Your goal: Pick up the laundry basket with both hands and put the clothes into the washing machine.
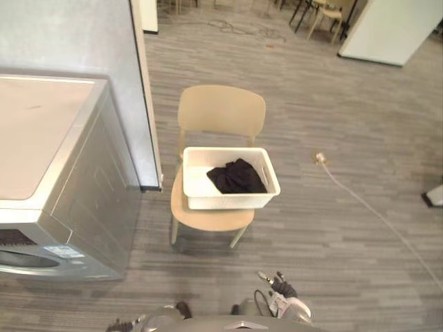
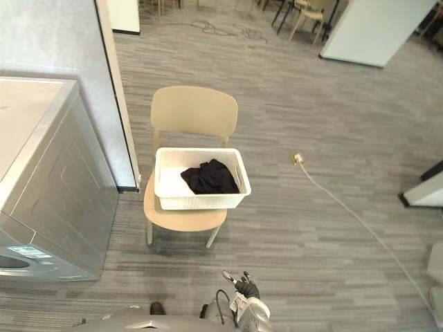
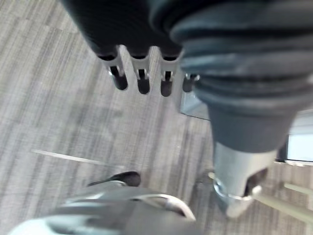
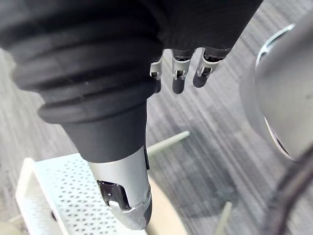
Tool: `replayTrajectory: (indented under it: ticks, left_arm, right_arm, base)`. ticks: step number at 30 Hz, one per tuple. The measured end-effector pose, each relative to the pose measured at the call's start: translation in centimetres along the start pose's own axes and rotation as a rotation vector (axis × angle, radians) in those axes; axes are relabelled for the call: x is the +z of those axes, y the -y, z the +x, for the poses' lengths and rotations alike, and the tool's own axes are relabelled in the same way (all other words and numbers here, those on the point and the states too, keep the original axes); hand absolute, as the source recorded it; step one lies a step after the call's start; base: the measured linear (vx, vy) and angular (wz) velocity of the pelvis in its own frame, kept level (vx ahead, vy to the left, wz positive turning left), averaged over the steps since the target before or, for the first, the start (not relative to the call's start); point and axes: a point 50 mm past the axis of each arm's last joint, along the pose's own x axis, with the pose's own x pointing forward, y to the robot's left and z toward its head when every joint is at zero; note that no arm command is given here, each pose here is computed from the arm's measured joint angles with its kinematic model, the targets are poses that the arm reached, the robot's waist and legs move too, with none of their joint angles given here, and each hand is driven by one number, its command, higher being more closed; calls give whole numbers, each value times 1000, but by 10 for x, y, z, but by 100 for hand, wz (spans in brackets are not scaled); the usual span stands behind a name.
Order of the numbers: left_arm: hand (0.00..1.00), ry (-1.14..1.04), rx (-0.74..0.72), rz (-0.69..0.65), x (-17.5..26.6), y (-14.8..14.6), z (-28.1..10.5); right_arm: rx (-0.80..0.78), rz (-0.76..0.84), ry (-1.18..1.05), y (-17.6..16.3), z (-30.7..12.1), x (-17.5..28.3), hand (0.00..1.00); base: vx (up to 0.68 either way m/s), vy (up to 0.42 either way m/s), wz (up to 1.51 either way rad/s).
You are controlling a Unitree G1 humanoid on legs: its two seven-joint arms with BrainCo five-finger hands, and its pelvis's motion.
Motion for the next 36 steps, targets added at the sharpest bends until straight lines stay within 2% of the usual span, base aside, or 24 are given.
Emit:
replayTrajectory:
  ticks: [3, 5, 9, 10, 13, 17, 21, 25, 28, 32, 36]
  left_arm:
    - [0, 223, -19, 88, 50, 17, -3]
    - [0, 380, -74, 135, 84, 38, -11]
    - [0, 337, -79, 123, 69, 40, -11]
    - [0, 283, -53, 89, 54, 31, -8]
    - [0, 156, -54, -30, 26, 33, -8]
    - [0, 142, -68, -7, 21, 32, -8]
    - [0, 119, -43, 7, 15, 17, -5]
    - [0, 61, -44, 109, -3, 8, -5]
    - [0, 113, -75, 175, 14, 16, -3]
    - [0, 292, -119, 199, 65, 34, -6]
    - [0, 446, -165, 152, 97, 47, -16]
  right_arm:
    - [-40, 47, 124, 8, -5, 22, 0]
    - [-115, 120, 293, 17, -10, 59, 0]
    - [-102, 155, 459, 8, -17, 98, 0]
    - [-70, 133, 544, -1, -22, 117, 0]
    - [10, 81, 802, -24, -46, 175, 0]
    - [57, 54, 1050, -36, -80, 217, 0]
    - [170, -167, 1195, -58, -97, 245, 0]
    - [357, -462, 1134, -99, -79, 254, 0]
    - [439, -713, 1045, -130, -57, 271, 0]
    - [377, -880, 1023, -149, -52, 322, 0]
    - [221, -953, 1034, -143, -64, 378, 0]
  base:
    - [119, -79, 103]
    - [86, -132, 115]
    - [77, -328, 71]
    - [14, -466, 23]
    - [-44, -345, 26]
    - [-39, -209, 45]
    - [-35, -21, 2]
    - [-40, 42, -11]
    - [-56, 63, 11]
    - [-103, 71, 19]
    - [-129, 61, 9]
